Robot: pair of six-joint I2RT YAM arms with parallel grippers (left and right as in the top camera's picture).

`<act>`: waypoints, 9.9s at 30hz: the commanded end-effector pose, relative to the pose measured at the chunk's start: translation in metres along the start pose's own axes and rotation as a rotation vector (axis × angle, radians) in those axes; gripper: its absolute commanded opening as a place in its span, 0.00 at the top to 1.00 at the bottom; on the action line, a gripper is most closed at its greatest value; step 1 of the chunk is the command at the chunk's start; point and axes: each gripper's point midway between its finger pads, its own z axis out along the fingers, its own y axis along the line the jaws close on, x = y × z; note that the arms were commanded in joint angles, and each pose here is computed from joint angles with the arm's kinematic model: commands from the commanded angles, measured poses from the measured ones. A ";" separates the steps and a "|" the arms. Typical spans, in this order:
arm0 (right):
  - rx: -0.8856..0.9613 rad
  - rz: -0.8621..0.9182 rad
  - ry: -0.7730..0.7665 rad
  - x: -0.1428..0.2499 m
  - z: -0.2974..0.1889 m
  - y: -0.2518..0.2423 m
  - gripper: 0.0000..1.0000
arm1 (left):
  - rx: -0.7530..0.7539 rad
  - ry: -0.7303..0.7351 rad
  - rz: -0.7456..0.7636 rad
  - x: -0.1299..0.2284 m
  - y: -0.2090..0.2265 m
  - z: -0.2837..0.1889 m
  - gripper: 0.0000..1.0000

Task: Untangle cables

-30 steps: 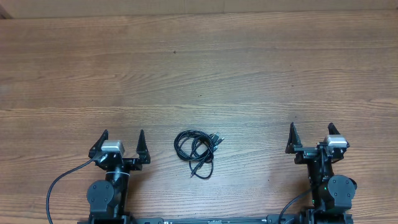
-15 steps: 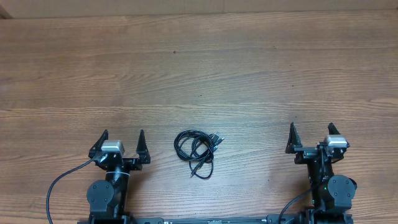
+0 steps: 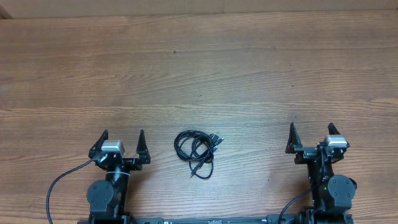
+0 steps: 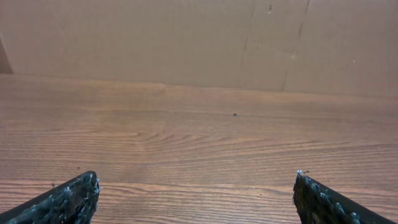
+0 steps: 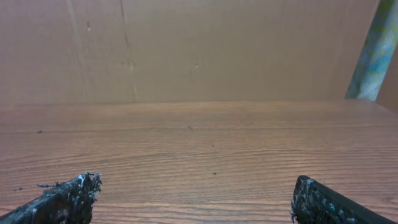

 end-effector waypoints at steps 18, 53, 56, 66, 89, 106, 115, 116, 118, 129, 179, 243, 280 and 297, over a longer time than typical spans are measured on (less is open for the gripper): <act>0.017 0.004 -0.004 0.000 0.000 -0.003 0.00 | 0.000 -0.003 0.028 0.000 0.000 0.000 0.00; 0.017 0.004 -0.004 0.000 0.000 -0.003 0.00 | 0.019 0.013 0.028 -0.015 -0.006 -0.008 0.00; 0.017 0.004 -0.004 0.000 0.000 -0.003 0.00 | 0.017 0.030 0.027 -0.017 -0.006 -0.010 0.00; 0.016 0.004 -0.004 0.000 0.000 -0.003 0.00 | 0.041 0.055 0.038 -0.021 -0.011 -0.016 0.00; 0.017 0.004 -0.004 0.000 0.000 -0.003 0.00 | 0.047 0.096 0.069 -0.025 -0.013 -0.024 0.00; 0.017 0.004 -0.004 0.000 0.000 -0.003 0.00 | 0.037 0.357 0.080 -0.012 -0.011 0.003 0.00; 0.017 0.004 -0.004 0.000 0.000 -0.003 0.00 | 0.029 0.542 0.068 0.005 -0.009 0.023 0.00; 0.017 0.003 -0.004 0.000 0.000 -0.003 0.00 | 0.028 0.564 0.067 0.007 -0.009 0.025 0.00; 0.017 0.004 -0.004 0.000 0.000 -0.003 0.00 | 0.026 0.606 0.064 0.012 -0.008 0.029 0.00; 0.017 0.004 -0.004 0.000 0.000 -0.003 0.00 | 0.017 0.762 0.055 0.029 -0.006 0.043 0.00; 0.017 0.004 -0.004 0.000 0.000 -0.003 0.00 | 0.293 0.768 0.197 0.036 -0.073 0.051 0.00; 0.016 0.004 -0.004 0.000 0.000 -0.003 0.00 | 0.290 1.068 0.175 0.107 -0.093 0.028 0.00; 0.017 0.004 -0.004 0.000 0.000 -0.003 0.00 | 0.294 1.050 0.177 0.108 -0.094 0.035 0.00; 0.016 0.004 -0.004 0.000 0.000 -0.003 0.00 | 0.301 1.058 0.191 0.109 -0.094 0.033 0.00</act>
